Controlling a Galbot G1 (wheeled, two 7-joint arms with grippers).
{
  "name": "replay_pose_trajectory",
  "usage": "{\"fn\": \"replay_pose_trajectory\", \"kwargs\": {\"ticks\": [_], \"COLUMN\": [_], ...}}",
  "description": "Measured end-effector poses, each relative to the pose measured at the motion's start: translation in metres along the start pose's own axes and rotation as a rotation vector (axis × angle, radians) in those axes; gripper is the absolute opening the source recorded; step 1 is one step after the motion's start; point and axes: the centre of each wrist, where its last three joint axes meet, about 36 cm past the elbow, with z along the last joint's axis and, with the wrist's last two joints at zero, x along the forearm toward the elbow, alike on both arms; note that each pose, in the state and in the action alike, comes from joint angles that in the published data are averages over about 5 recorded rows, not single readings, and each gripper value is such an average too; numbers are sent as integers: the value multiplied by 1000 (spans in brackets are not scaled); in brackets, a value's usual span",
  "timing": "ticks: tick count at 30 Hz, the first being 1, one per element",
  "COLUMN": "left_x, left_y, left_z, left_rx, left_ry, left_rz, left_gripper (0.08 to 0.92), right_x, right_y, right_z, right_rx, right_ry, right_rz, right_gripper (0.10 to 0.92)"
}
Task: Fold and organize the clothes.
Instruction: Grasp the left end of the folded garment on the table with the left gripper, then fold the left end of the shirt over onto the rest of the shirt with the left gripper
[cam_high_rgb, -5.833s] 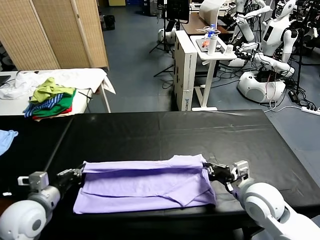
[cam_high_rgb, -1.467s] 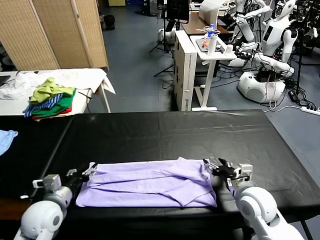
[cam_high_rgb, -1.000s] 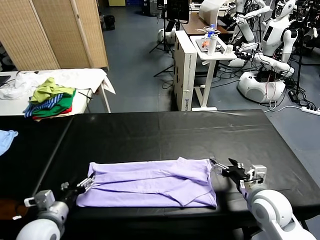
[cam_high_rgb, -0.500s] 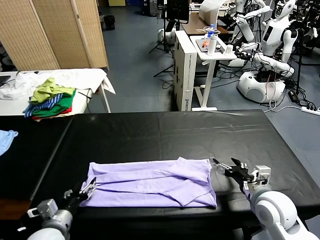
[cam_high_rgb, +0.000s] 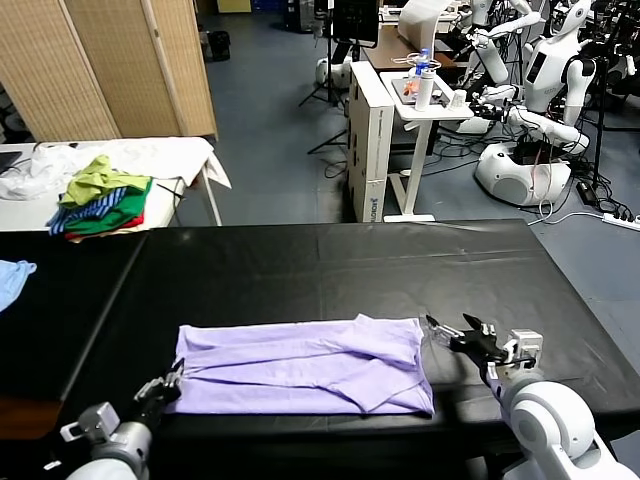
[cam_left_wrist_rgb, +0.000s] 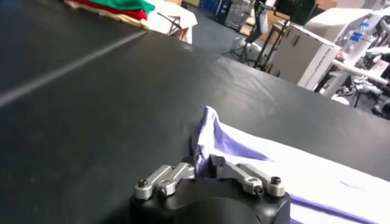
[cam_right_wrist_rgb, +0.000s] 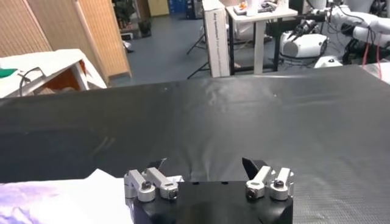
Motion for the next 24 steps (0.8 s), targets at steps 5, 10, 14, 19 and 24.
{"fn": "replay_pose_trajectory", "kwargs": {"ticks": [5,10,14,19,24], "left_x": [0,4,10,15,17], "left_y": [0,1,4,17,42], "left_z": [0,-5,-14,-30,-48], "left_rx": [-2,-88,-207,-350,-436], "left_ry": [-1,-18,-58,-100,-105], "left_rz": [0,-18,-50,-82,-117], "left_gripper": [169,171,171,171,171], "right_x": [2,5,9,16,26], "right_y": [1,1,1,3,7], "right_z": [0,-1,0,8,21], "right_rx": [0,-2,-8,-15,-17], "right_ry": [-2,-10,-28,-70,-61], "right_rz": [-1,0,-3,-32,-44], "right_gripper": [907,907,907,907,907]}}
